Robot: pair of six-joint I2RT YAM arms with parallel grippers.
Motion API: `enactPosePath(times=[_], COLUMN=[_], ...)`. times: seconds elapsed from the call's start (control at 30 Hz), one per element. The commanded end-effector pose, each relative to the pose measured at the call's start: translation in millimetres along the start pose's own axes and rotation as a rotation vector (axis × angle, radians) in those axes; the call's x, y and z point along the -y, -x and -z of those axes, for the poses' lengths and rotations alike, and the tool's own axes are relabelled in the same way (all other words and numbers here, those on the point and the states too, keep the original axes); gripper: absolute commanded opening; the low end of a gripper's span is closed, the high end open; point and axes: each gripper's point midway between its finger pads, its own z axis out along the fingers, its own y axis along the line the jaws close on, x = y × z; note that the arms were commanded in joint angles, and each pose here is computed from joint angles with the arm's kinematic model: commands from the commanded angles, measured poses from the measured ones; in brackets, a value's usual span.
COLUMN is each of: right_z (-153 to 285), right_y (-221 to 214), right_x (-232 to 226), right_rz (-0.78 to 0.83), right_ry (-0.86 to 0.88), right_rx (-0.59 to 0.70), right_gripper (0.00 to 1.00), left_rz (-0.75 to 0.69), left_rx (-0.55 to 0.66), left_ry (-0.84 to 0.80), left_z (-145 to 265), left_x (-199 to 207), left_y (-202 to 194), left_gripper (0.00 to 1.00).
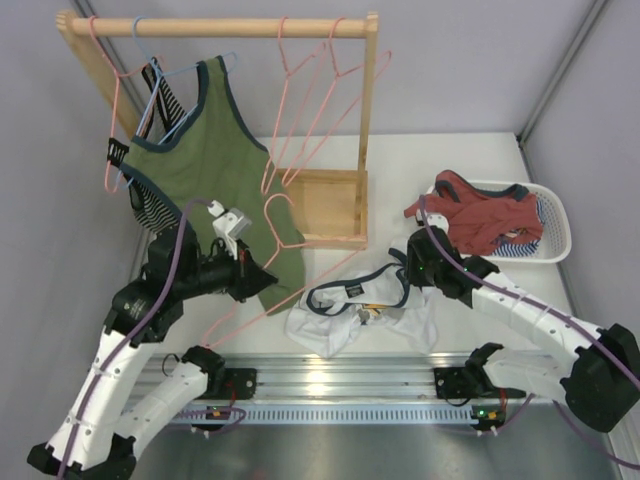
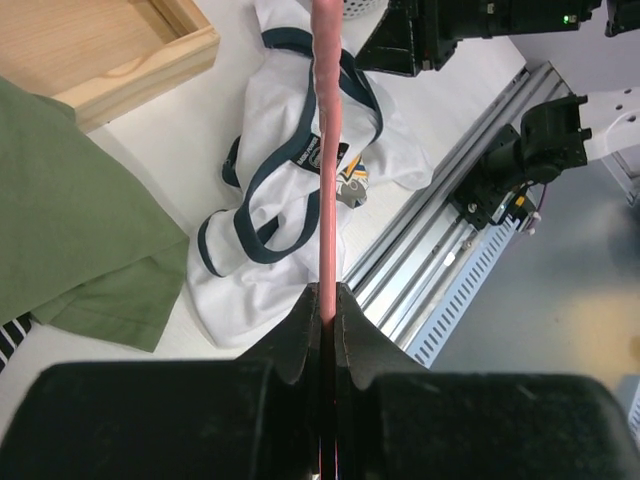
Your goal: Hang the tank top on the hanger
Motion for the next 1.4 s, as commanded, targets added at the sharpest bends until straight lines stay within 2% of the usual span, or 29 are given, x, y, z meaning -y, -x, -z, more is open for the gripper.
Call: enactPosePath(times=[0.0, 0.27, 0.43, 0.47, 0.57, 0.8, 1.1, 1.37], right_z=[-7.5, -15.5, -12.9, -11.8, -7.1, 16.3, 44.8, 52.4], right_y=[14.0, 12.0, 12.7, 13.5, 15.8, 30.3, 49.1, 49.8], right_x=[-6.0, -5.2, -3.8, -3.9, -3.6, -2.0, -3.9, -6.0], right_rz=[-0.025, -0.026, -0.026, -0.025, -0.023, -0.033, -0.044, -0.038], right_ry=[0.016, -0.001, -0.003, -0.001, 0.001, 0.012, 0.041, 0.056], right_rx=[0.046, 0.039, 0.045, 0.047, 0.051, 0.097, 0.147, 0.152], right_gripper=[0.28, 0.27, 0.11, 0.06, 0.00, 0.00, 0.00, 0.00], left_rz=[-0.070, -0.129, -0.144, -0.152, -0.156, -0.177, -0.192, -0.189], left_rx=[0.027, -0.034, -0.043, -0.047, -0.042, -0.067, -0.096, -0.114], left_ry=[-0.047, -0.058, -0.001, -0.003, 0.033, 0.068, 0.037, 0.033], left_z=[-0.8, -24.9, -45.3, -50.1, -60.8, -83.4, -102.5, -110.8], left_x=[14.3, 35.9, 36.5, 39.4, 37.9, 41.1, 49.5, 49.1], left_y=[18.4, 11.5, 7.3, 4.9, 4.6, -4.9, -17.3, -26.2], left_gripper=[0.00, 0.00, 0.00, 0.00, 0.00, 0.00, 0.00, 0.00])
